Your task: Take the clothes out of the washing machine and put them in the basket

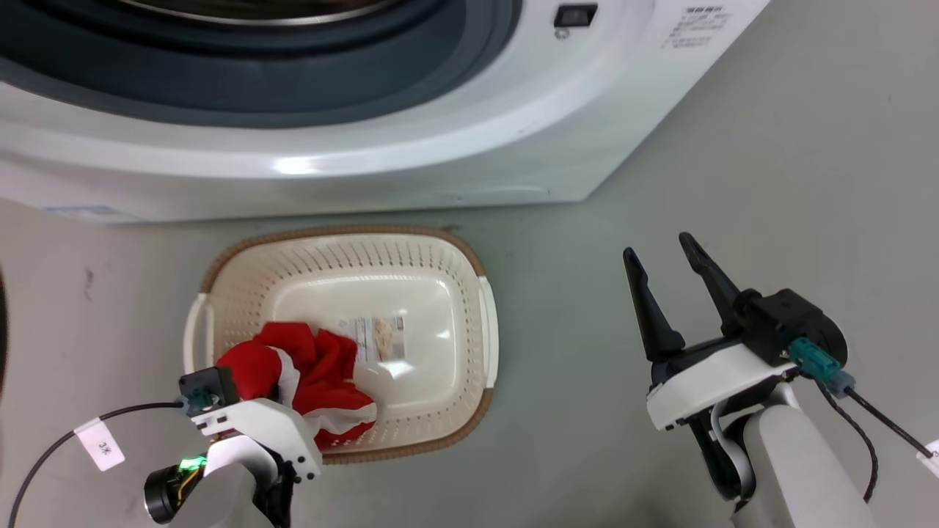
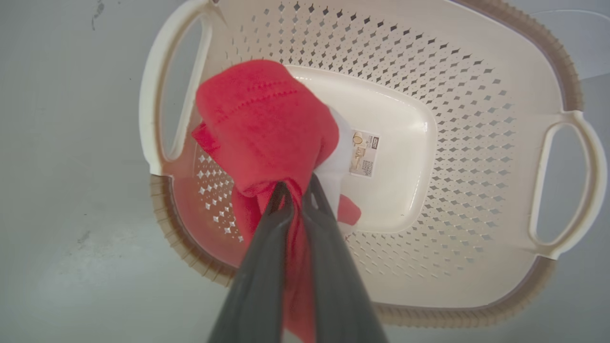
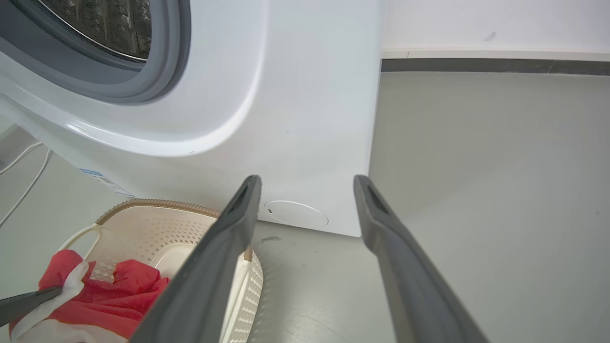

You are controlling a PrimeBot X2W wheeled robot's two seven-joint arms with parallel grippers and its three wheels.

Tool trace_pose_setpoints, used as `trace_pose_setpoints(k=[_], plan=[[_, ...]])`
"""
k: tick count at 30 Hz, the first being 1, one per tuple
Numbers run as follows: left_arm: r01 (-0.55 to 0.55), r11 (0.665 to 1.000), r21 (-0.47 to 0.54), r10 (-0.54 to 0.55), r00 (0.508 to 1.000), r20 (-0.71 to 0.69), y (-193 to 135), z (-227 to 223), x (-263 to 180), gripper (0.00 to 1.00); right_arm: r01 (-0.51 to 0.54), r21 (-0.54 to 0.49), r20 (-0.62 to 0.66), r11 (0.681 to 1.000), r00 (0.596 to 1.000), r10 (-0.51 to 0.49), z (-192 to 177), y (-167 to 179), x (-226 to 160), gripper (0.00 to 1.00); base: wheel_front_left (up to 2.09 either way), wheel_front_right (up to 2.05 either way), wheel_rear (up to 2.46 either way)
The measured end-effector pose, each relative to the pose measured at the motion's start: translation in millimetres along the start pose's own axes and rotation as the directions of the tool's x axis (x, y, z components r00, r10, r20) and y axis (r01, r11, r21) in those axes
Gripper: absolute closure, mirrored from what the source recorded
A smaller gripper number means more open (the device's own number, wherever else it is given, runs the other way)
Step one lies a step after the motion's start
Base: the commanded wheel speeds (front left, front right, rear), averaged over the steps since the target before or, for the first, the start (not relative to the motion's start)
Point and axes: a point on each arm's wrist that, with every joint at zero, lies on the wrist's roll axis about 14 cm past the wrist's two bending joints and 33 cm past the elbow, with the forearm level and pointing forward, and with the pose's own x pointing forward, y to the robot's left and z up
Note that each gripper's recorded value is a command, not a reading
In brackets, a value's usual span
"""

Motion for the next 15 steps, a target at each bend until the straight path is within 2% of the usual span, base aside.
trace_pose_setpoints(k=[8, 9, 10, 11, 15], plan=[[-0.041, 0.999, 0.029, 0.045, 0.987, -0.157, 12, -44, 24, 1.0, 0.026, 0.013, -0.077, 1.0, 0.997, -0.025, -36, -14, 12, 0.0, 0.0, 0.0, 0.0], [-0.039, 0.999, 0.033, 0.044, 0.985, -0.166, 12, -46, 25, 0.77, 0.03, 0.013, -0.086, 0.999, 0.996, -0.029, -40, -16, 11, 0.0, 0.0, 0.0, 0.0], [-0.035, 0.999, 0.034, 0.04, 0.985, -0.169, 12, -47, 25, 0.36, 0.033, 0.012, -0.09, 0.999, 0.995, -0.032, -41, -17, 11, 0.0, 0.0, 0.0, 0.0], [-0.031, 0.999, 0.035, 0.037, 0.985, -0.169, 11, -47, 25, 0.0, 0.035, 0.01, -0.087, 0.999, 0.996, -0.034, -40, -18, 12, 0.0, 0.0, 0.0, 0.0], [-0.016, 0.999, 0.036, 0.021, 0.99, -0.137, 11, -37, 17, 0.0, 0.039, 0.021, -0.062, 0.999, 0.997, -0.037, -29, -17, 8, 0.0, 0.0, 0.0, 0.0]])
